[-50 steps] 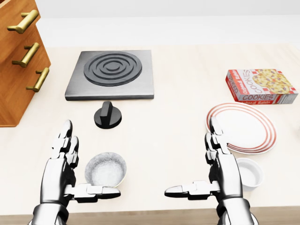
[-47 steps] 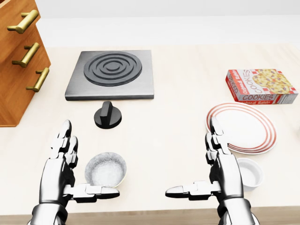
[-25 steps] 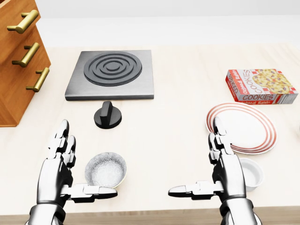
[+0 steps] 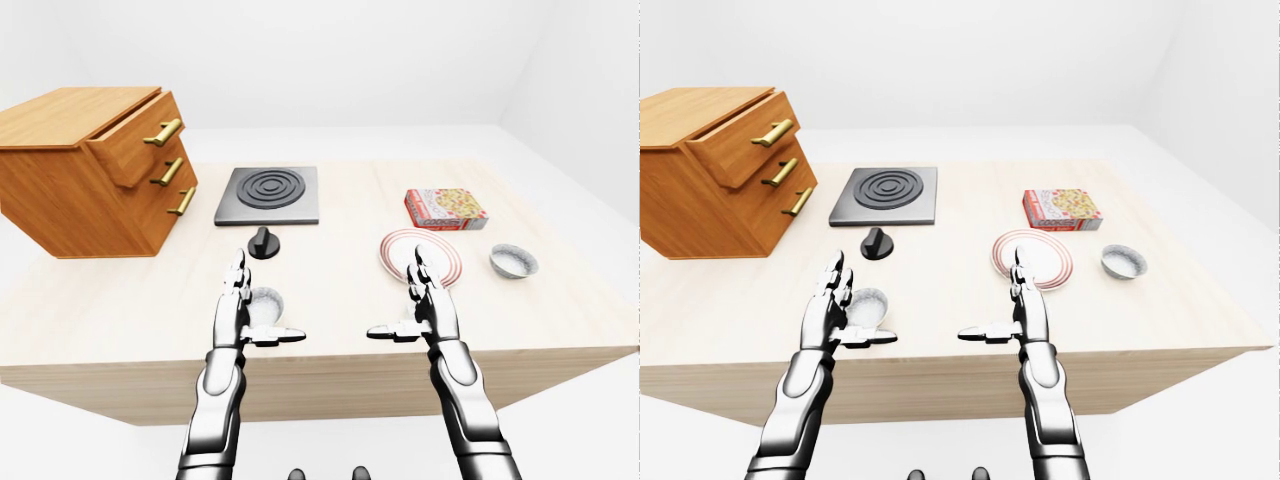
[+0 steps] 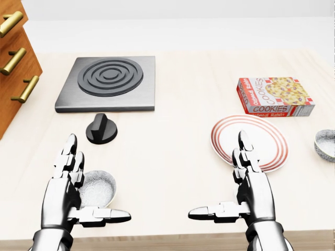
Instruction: Pick the akita bowl next to the plate and place it on the plate.
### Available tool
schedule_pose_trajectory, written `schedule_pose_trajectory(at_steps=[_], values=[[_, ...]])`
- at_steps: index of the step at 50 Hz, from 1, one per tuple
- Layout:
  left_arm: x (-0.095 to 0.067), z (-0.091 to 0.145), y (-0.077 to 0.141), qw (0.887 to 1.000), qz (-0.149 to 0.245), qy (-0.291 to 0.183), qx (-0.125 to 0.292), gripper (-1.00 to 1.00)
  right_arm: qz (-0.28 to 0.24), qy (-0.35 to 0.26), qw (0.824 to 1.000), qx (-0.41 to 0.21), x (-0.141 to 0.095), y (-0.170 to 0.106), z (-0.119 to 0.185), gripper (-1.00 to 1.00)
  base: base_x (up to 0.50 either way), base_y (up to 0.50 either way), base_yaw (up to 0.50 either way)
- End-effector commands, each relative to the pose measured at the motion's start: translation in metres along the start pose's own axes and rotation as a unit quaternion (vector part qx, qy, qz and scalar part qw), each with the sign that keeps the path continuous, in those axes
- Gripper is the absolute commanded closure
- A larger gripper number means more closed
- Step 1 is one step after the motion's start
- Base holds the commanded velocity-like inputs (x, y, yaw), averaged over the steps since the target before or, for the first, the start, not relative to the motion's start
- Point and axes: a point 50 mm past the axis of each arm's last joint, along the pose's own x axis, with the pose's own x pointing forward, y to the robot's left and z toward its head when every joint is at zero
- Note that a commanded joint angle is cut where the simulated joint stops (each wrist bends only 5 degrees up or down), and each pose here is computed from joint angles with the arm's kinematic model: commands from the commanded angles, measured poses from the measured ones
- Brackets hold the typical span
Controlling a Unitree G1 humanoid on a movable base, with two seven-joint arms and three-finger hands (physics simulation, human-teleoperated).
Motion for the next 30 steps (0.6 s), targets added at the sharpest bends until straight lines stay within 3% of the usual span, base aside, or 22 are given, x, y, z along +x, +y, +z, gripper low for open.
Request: schedule_pose_trajectory(at_steps=[1,30], values=[[-0.0002,-0.0009,-0.0002,1.000,-0.001,-0.001,0.003,-1.00,0.000,0.000,1.000,0.001,-0.0002,0.0000,0.0009,-1.00,0.00,-0.26,0.00],[-0.0007,-0.0014,-0.0004,1.000,-0.001,-0.002,0.004,-1.00,0.000,0.000,1.000,0.001,0.0003,-0.0009,0.0003,-1.00,0.00,-0.26,0.00]])
